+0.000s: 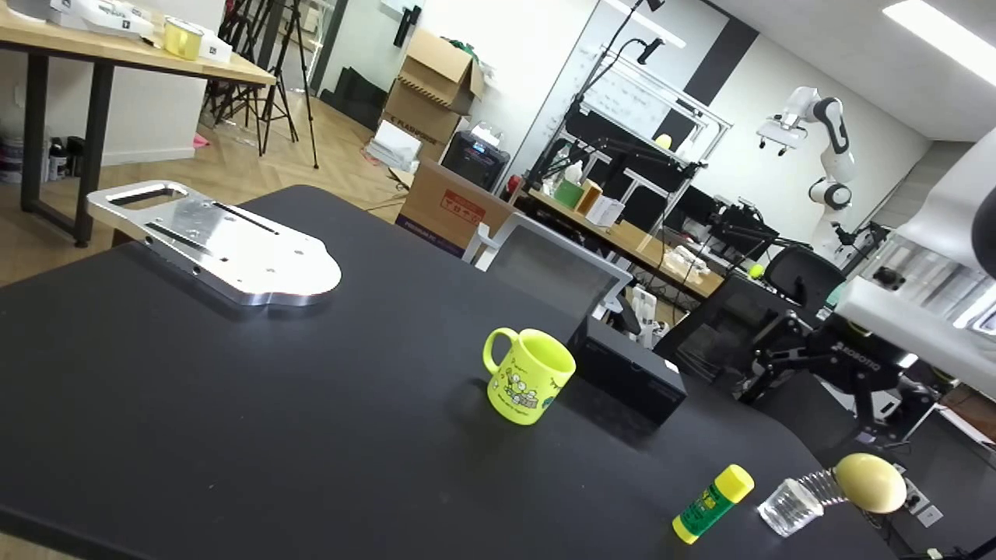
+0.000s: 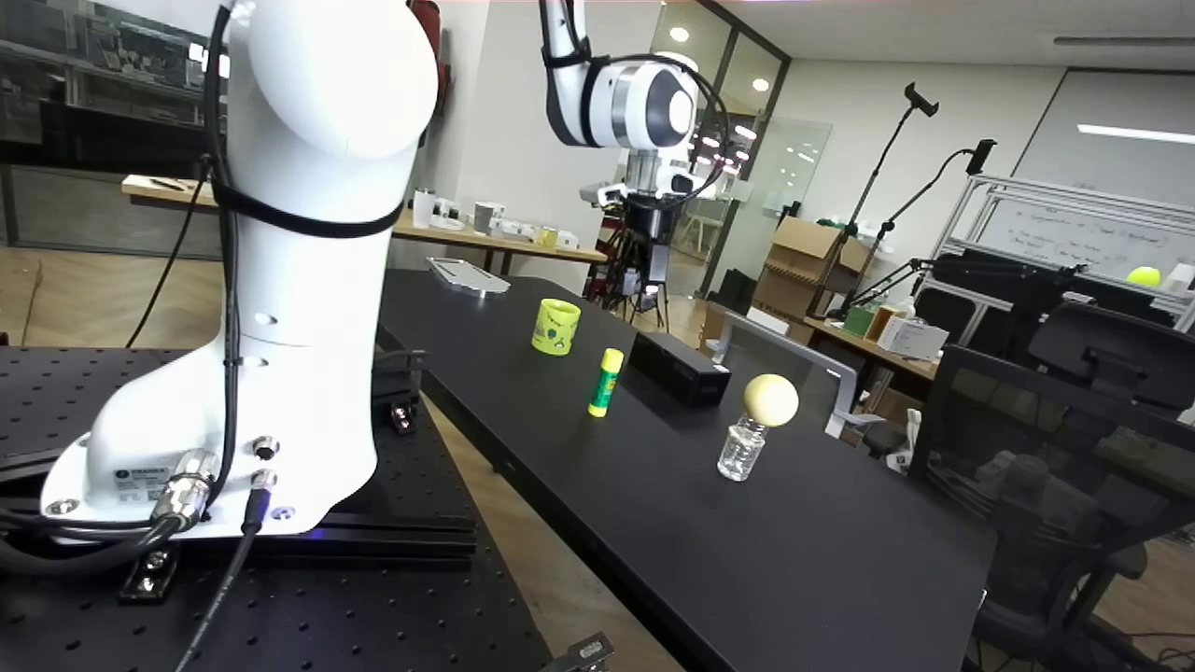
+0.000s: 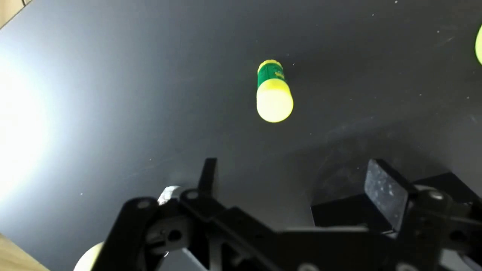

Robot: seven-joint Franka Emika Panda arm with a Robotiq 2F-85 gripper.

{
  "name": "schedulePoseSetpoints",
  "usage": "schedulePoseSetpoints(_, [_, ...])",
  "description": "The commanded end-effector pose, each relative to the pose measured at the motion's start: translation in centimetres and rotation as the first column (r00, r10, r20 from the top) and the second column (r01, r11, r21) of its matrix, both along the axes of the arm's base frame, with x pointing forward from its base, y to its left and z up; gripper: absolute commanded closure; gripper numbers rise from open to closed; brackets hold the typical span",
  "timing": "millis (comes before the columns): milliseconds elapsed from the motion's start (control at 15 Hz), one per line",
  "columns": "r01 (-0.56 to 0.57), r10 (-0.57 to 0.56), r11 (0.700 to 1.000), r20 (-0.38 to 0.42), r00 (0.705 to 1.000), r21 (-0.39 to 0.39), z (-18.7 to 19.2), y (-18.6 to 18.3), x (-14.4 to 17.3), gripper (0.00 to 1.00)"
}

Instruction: Pick the green and yellow bottle on the table and put it inside the mug

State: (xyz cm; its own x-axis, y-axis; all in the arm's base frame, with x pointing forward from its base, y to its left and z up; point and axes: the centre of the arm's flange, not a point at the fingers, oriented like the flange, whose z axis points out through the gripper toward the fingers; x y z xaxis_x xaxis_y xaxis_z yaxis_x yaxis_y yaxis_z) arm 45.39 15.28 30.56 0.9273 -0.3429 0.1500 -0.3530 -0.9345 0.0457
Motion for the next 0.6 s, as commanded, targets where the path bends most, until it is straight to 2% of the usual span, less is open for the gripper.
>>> schedulePoseSetpoints(0, [0.063,-0.063,0.998,-0.006,0.998,0.009,-3.2,0.6,0.3,0.00])
schedulePoseSetpoints(133, [0.095,-0.095,0.995,-0.015,0.995,0.010,-4.9,0.2,0.5,0.00])
schedulePoseSetpoints(533, [0.175,-0.174,0.985,-0.107,0.979,0.002,-10.5,-1.8,0.8,0.00])
